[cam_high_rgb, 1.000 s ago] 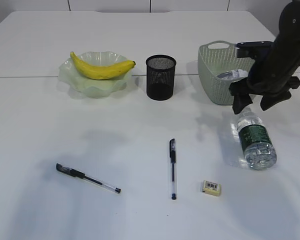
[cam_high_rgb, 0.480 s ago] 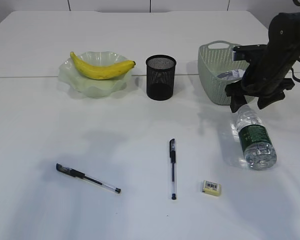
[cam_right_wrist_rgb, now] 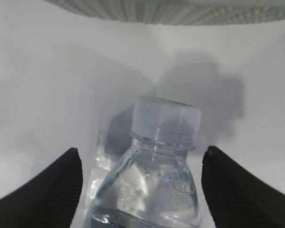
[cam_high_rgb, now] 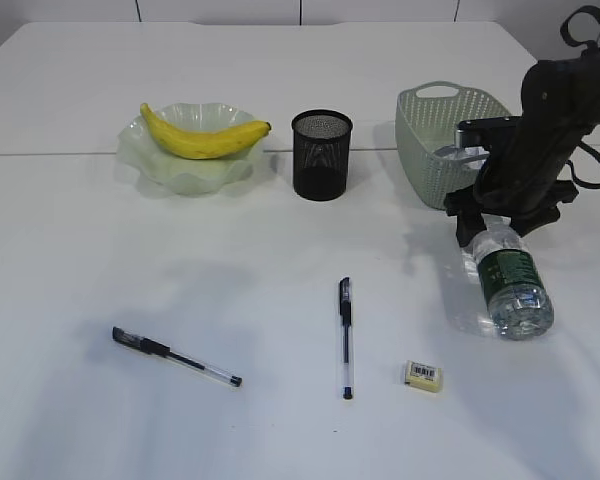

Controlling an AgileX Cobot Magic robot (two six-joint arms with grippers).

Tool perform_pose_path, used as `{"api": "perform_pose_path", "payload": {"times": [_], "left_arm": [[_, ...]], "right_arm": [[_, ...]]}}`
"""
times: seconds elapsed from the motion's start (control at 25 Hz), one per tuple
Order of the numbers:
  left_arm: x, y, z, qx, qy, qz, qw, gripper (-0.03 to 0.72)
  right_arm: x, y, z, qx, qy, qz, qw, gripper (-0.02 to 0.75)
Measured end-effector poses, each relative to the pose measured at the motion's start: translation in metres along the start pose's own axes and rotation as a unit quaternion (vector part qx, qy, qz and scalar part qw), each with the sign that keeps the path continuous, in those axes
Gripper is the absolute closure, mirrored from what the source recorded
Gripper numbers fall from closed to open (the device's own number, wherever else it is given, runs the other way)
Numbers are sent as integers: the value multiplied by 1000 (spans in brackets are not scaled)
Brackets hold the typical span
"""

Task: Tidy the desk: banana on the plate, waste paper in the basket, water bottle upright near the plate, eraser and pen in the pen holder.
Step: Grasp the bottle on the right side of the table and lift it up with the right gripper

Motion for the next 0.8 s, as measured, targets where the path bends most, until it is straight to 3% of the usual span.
{"api": "perform_pose_path", "payload": {"times": [0.32,0.8], "left_arm": [[0,0,0,0,-1,-2,1000,253],[-1,-3,0,9,-4,-4,1000,253]], "right_arm": [[0,-1,5,5,-2,0,1000,164],[0,-2,5,8,-2,0,1000,364]]}}
Point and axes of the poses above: a point on each arm's last joint axis where the gripper is mounted, z pointing out along that axis toward the gripper, x along the wrist's bending axis when the last joint is at zero, y = z × x, the point moved 5 cm from there along z, pointing out along that axis toward the gripper, and after that the axes turned 5 degrees about z, right-handed, at the moved point
